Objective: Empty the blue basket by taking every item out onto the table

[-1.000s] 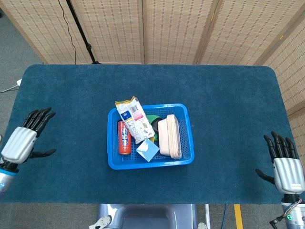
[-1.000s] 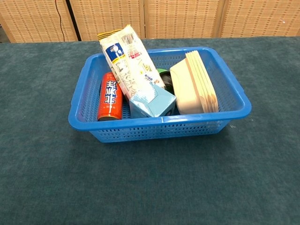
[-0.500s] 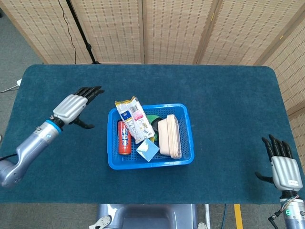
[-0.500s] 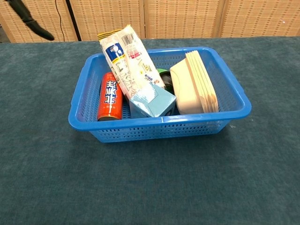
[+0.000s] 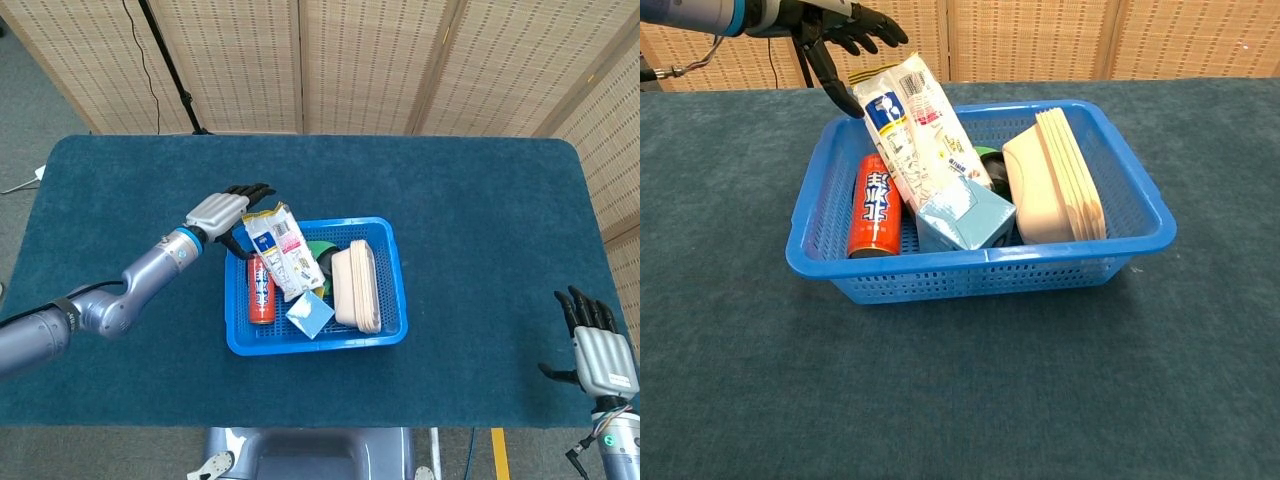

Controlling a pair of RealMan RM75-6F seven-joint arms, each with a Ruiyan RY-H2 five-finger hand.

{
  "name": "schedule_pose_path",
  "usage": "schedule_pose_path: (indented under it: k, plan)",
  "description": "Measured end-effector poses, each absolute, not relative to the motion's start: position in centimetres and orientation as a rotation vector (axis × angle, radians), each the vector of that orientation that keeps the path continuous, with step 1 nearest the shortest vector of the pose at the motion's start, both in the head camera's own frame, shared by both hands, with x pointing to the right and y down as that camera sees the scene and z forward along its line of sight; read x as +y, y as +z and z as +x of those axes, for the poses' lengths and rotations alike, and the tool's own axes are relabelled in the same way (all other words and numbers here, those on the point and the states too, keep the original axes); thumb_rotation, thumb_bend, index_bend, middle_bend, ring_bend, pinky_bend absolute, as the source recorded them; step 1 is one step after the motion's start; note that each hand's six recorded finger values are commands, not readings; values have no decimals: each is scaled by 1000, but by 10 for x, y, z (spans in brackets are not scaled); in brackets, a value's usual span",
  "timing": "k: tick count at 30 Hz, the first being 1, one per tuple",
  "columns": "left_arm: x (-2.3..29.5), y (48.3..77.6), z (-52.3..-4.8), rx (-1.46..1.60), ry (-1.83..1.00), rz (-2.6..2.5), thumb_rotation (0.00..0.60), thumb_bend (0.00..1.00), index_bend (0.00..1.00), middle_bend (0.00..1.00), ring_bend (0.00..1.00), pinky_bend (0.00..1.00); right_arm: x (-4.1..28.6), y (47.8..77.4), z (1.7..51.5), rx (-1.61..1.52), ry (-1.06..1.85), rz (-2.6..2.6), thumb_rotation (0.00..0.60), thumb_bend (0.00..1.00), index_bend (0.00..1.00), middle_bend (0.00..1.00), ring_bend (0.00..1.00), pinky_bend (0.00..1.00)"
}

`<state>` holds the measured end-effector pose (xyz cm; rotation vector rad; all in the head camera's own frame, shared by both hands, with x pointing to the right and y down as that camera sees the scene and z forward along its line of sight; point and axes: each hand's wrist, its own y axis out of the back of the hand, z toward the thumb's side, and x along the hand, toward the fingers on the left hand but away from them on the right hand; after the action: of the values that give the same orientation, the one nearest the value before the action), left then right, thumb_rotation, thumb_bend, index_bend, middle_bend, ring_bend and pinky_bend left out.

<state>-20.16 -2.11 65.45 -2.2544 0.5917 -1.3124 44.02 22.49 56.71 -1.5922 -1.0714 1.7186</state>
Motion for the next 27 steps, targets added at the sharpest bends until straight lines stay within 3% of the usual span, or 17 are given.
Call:
schedule_pose_path:
  k: [3, 5, 6, 9, 12, 14, 17, 27]
  plan:
    - [-21, 662, -195, 580, -1331, -2275, 600, 0, 0, 0, 0, 27, 225, 567, 441, -1072, 1725, -1597, 600, 0, 0, 0, 0, 0]
    - [-20, 667, -188, 580, -1342, -2295, 600, 29, 0, 0, 0, 145, 225, 567, 441, -1074, 1727, -1602, 600, 0, 0, 0, 0, 0]
    - [-20, 670, -186, 581, -1345, -2303, 600, 74, 0, 0, 0, 230, 225, 567, 441, -1075, 1728, -1605, 600, 0, 0, 0, 0, 0]
    - [-18, 675, -179, 582, -1352, -2333, 600, 228, 21, 19, 70, 356, 225, 568, 441, -1066, 1734, -1606, 600, 0, 0, 0, 0, 0]
    - [-18, 675, -174, 598, -1339, -2344, 600, 375, 222, 193, 263, 465, 225, 568, 442, -1060, 1737, -1601, 600, 0, 0, 0, 0, 0]
    - [-20, 672, -173, 618, -1318, -2336, 600, 482, 413, 352, 386, 525, 224, 568, 442, -1057, 1733, -1587, 600, 0, 0, 0, 0, 0]
    - [-23, 667, -171, 656, -1277, -2319, 600, 575, 553, 463, 474, 569, 221, 567, 443, -1058, 1714, -1547, 600, 0, 0, 0, 0, 0]
    - [-30, 617, -170, 817, -1069, -2307, 600, 605, 637, 523, 530, 599, 219, 562, 439, -1078, 1633, -1492, 600, 0, 0, 0, 0, 0]
